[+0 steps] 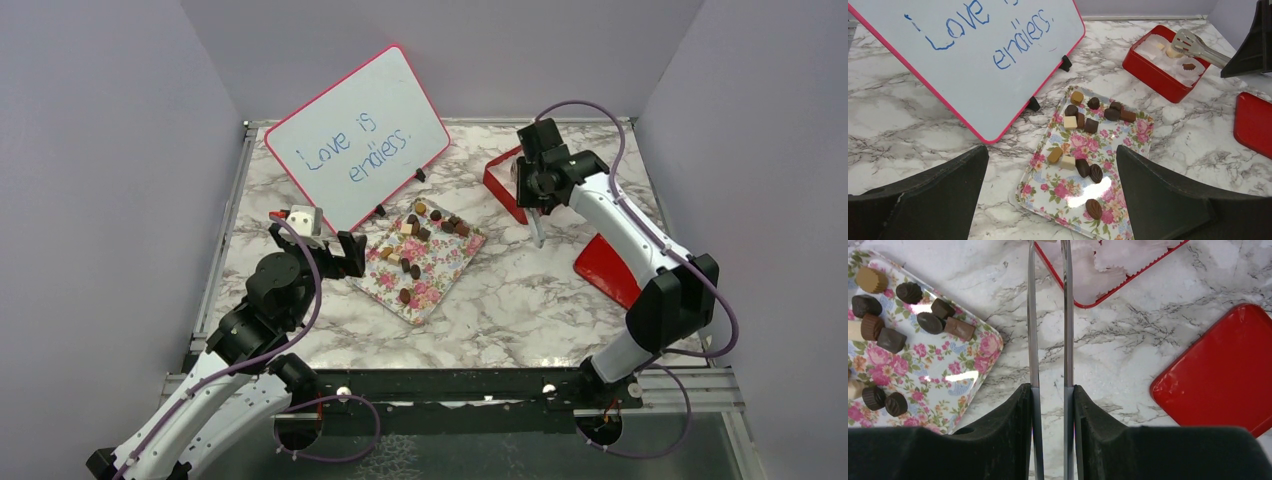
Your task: Pack the chocolate
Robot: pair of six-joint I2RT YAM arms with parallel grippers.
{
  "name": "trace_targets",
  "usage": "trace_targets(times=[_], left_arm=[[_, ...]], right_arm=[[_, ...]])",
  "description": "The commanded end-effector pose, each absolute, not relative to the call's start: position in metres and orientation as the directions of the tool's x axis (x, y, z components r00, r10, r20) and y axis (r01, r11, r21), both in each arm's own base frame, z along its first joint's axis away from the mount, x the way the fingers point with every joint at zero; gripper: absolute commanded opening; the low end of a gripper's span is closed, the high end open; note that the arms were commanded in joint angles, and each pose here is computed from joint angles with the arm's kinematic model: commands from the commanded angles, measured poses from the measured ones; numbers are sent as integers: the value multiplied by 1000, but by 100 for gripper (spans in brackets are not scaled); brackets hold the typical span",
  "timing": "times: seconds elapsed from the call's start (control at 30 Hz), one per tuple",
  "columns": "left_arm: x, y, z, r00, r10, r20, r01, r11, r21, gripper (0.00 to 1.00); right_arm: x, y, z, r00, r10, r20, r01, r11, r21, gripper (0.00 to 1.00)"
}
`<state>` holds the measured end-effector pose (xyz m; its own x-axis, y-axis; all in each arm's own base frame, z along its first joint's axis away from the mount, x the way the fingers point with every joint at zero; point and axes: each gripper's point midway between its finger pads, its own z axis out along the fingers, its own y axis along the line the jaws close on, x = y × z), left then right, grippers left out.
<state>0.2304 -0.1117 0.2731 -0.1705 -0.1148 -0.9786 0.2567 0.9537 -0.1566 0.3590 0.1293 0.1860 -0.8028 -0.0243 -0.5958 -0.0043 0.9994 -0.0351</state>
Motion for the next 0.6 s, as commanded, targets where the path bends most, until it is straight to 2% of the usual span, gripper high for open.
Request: trace_targets(times=[0.0, 0.3, 0.57], left_arm=[[230, -116, 273, -166, -114, -979, 279, 947, -157, 99], [229, -115, 273, -163, -114, -980, 278, 948, -157, 99], [229, -115, 274, -161, -115, -980, 279, 948, -156, 99]], right_arm=[[389, 133, 187, -766, 25, -642, -16, 998, 57, 27], [432, 116, 153, -782, 126, -610, 66, 991, 120, 28], [447, 114, 130, -794, 160, -587, 96, 986, 139, 28]])
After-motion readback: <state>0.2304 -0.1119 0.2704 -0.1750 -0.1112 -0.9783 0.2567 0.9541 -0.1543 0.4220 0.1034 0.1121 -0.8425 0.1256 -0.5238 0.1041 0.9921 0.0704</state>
